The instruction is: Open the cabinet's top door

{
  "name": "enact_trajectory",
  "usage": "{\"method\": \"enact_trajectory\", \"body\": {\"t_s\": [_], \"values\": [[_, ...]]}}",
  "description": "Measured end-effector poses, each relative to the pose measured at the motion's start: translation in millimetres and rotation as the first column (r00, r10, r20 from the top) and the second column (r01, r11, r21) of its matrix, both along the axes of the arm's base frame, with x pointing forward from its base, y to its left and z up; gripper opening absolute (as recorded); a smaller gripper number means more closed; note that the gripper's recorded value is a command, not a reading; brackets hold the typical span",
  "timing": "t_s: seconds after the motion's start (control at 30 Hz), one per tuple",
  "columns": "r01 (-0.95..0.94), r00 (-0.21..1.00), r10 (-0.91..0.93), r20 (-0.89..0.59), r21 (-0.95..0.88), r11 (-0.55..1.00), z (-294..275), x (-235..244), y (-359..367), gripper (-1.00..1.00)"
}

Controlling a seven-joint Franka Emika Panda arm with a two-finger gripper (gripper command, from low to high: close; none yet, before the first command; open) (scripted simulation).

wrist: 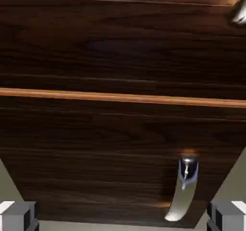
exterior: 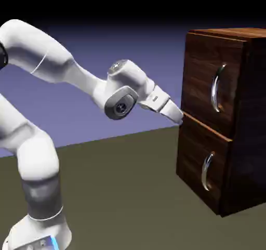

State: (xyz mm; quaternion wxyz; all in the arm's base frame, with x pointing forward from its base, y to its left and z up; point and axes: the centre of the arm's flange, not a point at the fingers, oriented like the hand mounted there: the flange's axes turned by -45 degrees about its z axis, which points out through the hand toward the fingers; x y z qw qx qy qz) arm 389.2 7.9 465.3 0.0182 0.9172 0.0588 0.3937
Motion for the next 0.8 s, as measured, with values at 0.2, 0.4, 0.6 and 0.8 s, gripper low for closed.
{"method": "enact_trajectory", "body": {"t_s": [0.2, 0.4, 0.6, 0.8], "values": [[-0.226, 0.969, 0.243, 0.043, -0.246, 0.943, 33, -3, 13, 0.0], [-0.379, 0.892, 0.45, 0.031, -0.491, 0.784, 61, -10, 20, 0.0], [-0.448, 0.797, 0.604, -0.033, -0.702, 0.553, 83, -18, 20, 0.0], [-0.44, 0.705, 0.696, -0.136, -0.854, 0.279, 99, -25, 14, 0.0]]}}
